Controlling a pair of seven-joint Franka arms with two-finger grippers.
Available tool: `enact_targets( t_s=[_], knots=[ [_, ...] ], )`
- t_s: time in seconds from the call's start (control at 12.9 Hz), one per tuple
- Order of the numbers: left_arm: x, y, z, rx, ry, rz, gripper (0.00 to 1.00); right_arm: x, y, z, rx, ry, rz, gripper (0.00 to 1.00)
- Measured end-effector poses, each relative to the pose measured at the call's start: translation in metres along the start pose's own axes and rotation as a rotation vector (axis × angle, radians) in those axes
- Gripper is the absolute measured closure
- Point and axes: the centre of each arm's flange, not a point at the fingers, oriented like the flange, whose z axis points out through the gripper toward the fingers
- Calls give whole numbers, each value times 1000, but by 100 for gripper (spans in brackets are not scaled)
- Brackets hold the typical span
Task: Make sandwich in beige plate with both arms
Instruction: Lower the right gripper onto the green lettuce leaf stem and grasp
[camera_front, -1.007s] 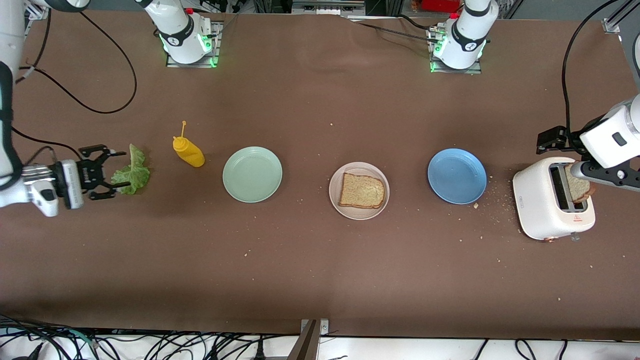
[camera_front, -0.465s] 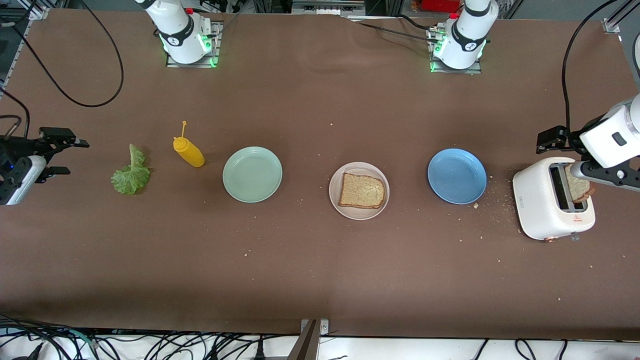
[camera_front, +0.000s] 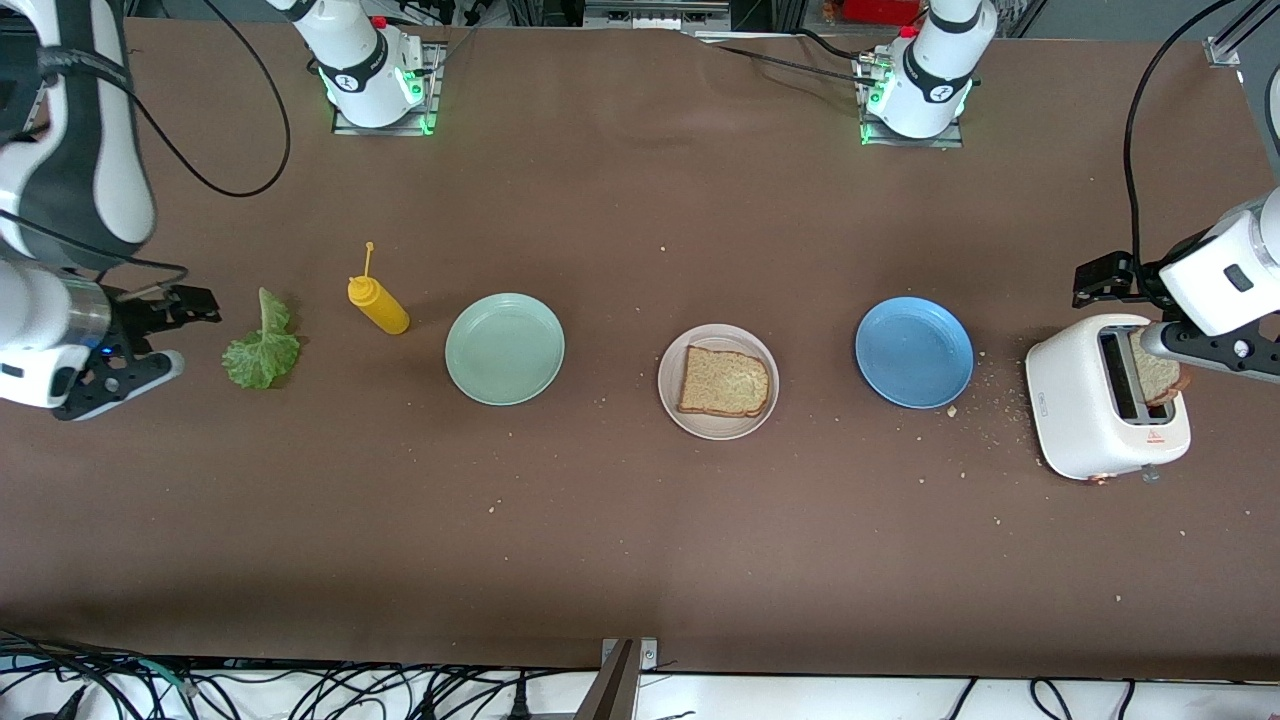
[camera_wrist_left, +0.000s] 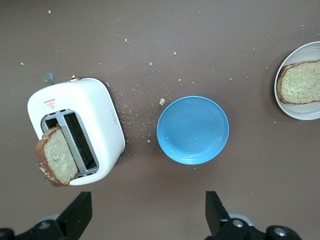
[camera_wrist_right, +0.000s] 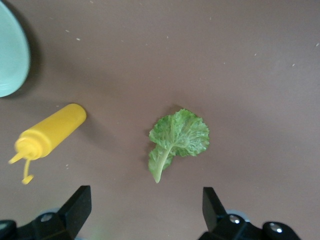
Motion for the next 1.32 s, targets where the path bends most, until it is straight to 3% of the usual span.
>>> enact_targets(
  t_s=[0.31,0.46,0.85,1.24,1.32],
  knots=[
    [0,0,0,0,0,0,0,-5,-1,105,-14,32,55,1],
    [0,0,0,0,0,0,0,-15,-4,140,-4,18,133,1],
    [0,0,0,0,0,0,0,-31,-2,192,-14,52,254,1],
    [0,0,0,0,0,1,0,-40,11,219,-11,31,285,4],
    [0,0,0,0,0,1,0,-42,13,225,-8,21,288,11]
  ],
)
